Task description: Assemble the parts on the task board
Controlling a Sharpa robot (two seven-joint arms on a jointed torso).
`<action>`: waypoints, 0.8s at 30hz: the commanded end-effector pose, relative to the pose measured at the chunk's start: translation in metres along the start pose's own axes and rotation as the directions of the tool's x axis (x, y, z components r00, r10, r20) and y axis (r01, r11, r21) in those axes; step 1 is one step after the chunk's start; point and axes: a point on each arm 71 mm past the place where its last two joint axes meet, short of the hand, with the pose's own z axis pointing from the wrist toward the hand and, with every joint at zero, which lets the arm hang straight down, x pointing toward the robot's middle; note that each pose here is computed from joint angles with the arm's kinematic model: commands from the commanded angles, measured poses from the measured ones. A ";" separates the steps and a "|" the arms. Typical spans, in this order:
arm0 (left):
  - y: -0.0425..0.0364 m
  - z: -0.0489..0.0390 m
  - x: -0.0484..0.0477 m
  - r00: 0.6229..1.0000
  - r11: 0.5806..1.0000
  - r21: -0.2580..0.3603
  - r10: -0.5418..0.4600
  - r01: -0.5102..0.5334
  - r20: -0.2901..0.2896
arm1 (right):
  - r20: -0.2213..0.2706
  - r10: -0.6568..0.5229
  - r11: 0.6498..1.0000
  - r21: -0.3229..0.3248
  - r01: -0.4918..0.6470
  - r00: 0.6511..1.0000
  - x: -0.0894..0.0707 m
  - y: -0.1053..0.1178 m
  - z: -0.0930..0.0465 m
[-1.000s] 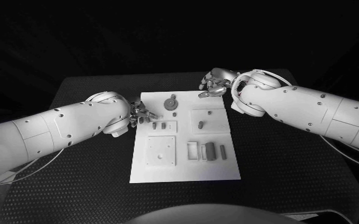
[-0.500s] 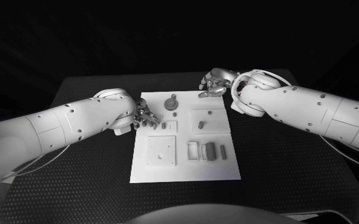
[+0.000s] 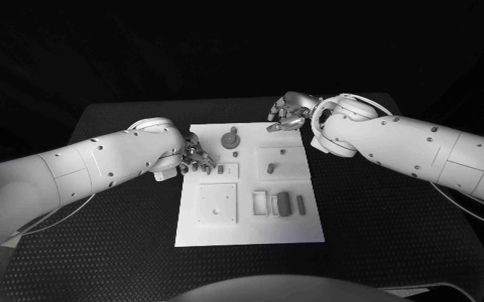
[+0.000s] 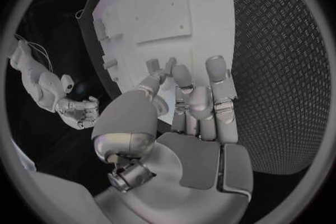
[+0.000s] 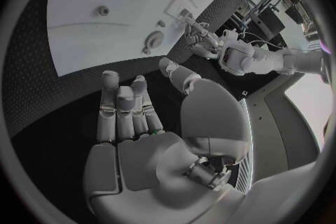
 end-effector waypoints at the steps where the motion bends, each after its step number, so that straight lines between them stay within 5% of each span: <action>1: -0.0014 0.0000 0.0016 1.000 1.000 0.004 0.015 -0.015 -0.024 | -0.013 -0.004 1.000 -0.007 0.004 1.000 0.001 0.001 0.000; 24: 0.0043 -0.0008 -0.0025 0.997 0.997 0.023 -0.071 0.071 -0.005 | -0.012 -0.004 1.000 -0.006 0.004 1.000 0.001 0.000 0.000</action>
